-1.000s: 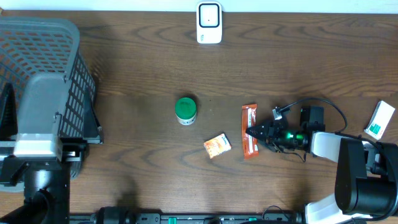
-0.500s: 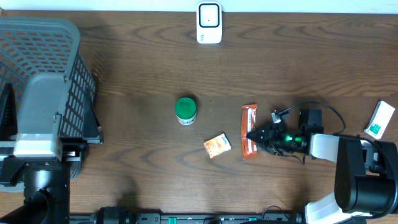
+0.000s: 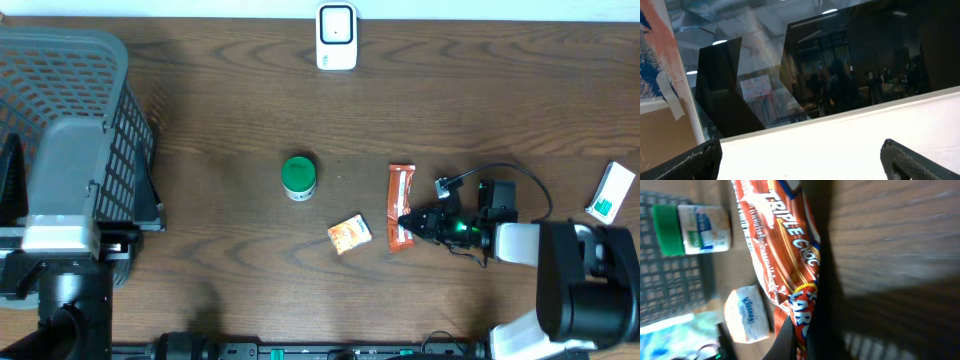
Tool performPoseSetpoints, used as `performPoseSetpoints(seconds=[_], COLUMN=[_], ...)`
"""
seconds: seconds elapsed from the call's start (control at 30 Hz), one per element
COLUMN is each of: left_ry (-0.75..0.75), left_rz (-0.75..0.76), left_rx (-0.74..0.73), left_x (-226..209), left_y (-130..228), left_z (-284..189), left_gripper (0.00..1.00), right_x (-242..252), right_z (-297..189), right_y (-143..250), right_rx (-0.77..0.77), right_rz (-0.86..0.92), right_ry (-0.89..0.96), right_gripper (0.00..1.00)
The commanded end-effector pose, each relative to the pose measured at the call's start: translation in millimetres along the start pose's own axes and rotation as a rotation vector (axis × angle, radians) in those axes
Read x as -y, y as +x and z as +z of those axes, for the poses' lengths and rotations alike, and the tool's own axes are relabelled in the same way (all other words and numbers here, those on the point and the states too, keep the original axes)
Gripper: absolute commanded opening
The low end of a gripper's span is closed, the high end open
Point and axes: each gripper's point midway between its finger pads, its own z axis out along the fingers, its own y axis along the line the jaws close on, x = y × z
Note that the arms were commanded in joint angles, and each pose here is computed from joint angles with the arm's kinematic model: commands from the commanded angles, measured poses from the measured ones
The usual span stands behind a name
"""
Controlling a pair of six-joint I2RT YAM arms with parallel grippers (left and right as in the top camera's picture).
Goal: Scan the item barcode
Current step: 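Lower the right gripper onto the red chocolate bar and grasp it, then lift the chocolate bar and carry it up to the white scanner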
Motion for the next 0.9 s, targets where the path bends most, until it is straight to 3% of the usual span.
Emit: performPoseSetpoints(seconds=[0.0, 0.2, 0.27, 0.47, 0.87], left_ry=[0.012, 0.013, 0.014, 0.014, 0.012], left_rz=[-0.005, -0.006, -0.006, -0.032, -0.031], left_rx=[0.023, 0.021, 0.019, 0.018, 0.025], left_x=[1.9, 2.0, 2.2, 2.2, 1.8], left_y=[-6.4, -6.2, -5.5, -5.2, -7.0], left_z=[-3.1, -3.1, -3.1, -2.5, -2.5], left_gripper=[0.99, 0.99, 0.99, 0.99, 0.99], right_x=[-34.3, -161.5, -183.4, -212.4, -227.9], right_z=[-16.8, -71.7, -83.1, -97.3, -81.7], right_y=[-17.3, -8.0, 1.6, 23.5, 50.4], right_rx=[0.082, 0.187, 0.198, 0.188, 0.095], right_rz=[-0.077, -0.226, -0.274, -0.357, -0.383], right_ry=[-0.028, -0.27, -0.316, -0.386, -0.412], right_gripper=[0.02, 0.01, 0.01, 0.01, 0.02])
